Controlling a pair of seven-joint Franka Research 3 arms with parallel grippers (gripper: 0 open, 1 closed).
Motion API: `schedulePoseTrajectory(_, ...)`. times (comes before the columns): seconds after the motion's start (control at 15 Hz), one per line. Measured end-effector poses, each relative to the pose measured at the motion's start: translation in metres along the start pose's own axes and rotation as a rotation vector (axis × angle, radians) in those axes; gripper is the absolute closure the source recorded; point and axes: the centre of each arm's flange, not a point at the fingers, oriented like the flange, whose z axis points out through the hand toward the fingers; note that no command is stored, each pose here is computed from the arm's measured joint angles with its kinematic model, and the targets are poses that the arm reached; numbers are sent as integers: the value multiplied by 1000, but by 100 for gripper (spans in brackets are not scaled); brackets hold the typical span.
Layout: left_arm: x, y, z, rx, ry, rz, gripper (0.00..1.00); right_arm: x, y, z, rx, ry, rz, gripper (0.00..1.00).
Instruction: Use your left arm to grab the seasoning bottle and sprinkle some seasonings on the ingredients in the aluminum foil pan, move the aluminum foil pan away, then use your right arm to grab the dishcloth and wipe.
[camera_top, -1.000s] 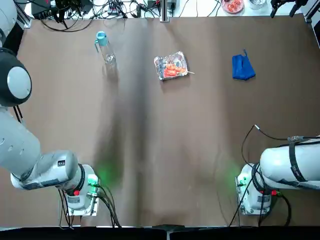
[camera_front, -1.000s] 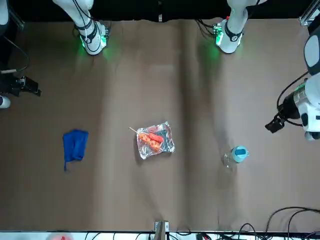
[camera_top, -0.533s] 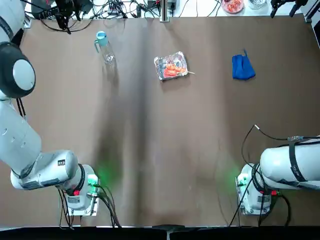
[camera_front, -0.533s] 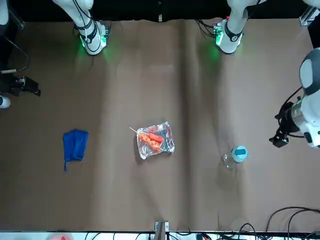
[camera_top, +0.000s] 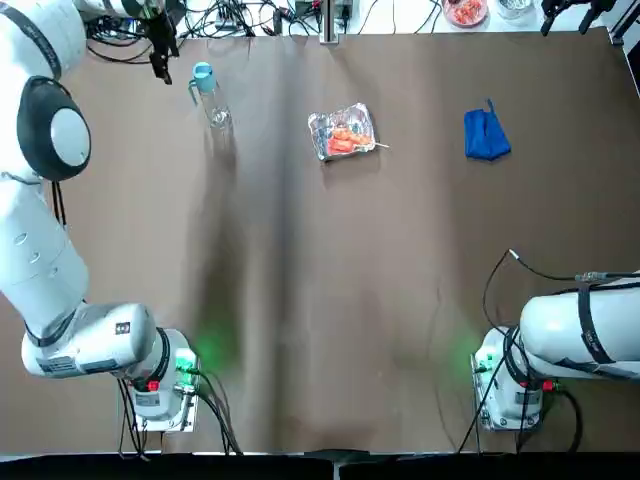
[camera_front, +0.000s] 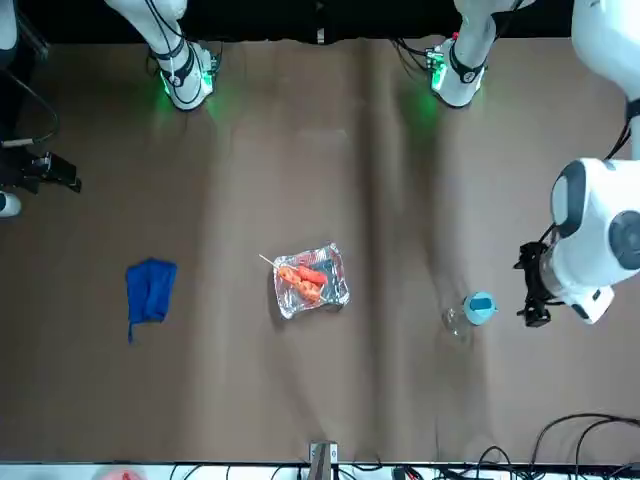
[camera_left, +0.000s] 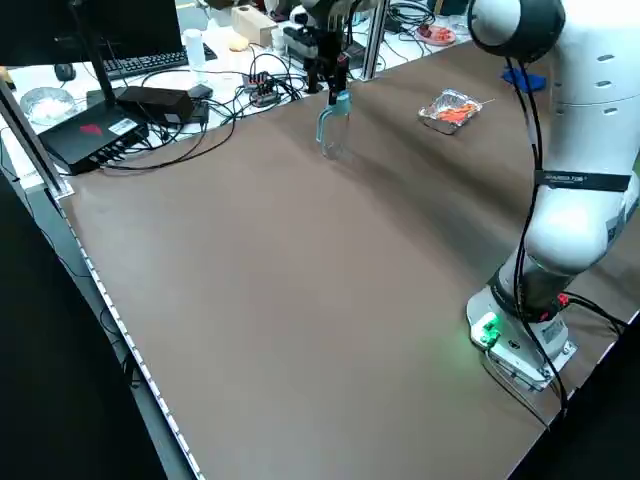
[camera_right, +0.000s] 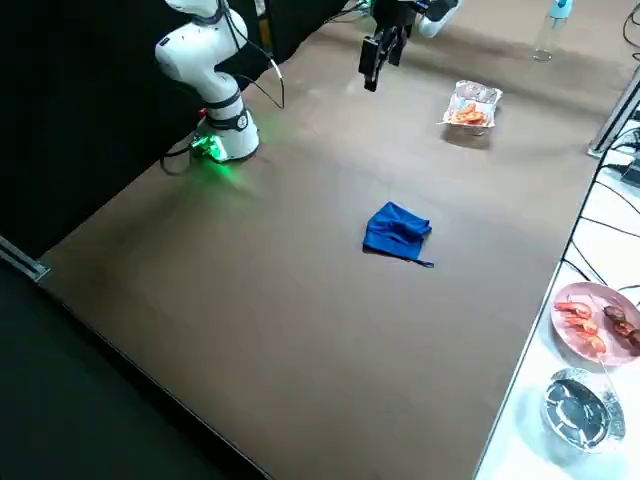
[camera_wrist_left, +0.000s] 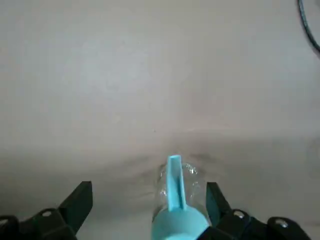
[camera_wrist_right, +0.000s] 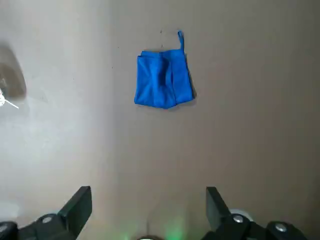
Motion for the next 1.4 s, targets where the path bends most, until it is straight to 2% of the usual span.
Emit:
schedulePoseTrajectory(0.27, -13, 12, 36, -30, 9, -41, 0, 0, 0, 0, 0, 0, 0, 0)
schedulePoseTrajectory(0.87, -16, 23, 74, -66, -10, -40, 0, 0, 0, 0, 0, 0, 0, 0)
schedulePoseTrajectory(1.4, -20, 19, 110, -33, -18, -34, 0, 0, 0, 0, 0, 0, 0, 0)
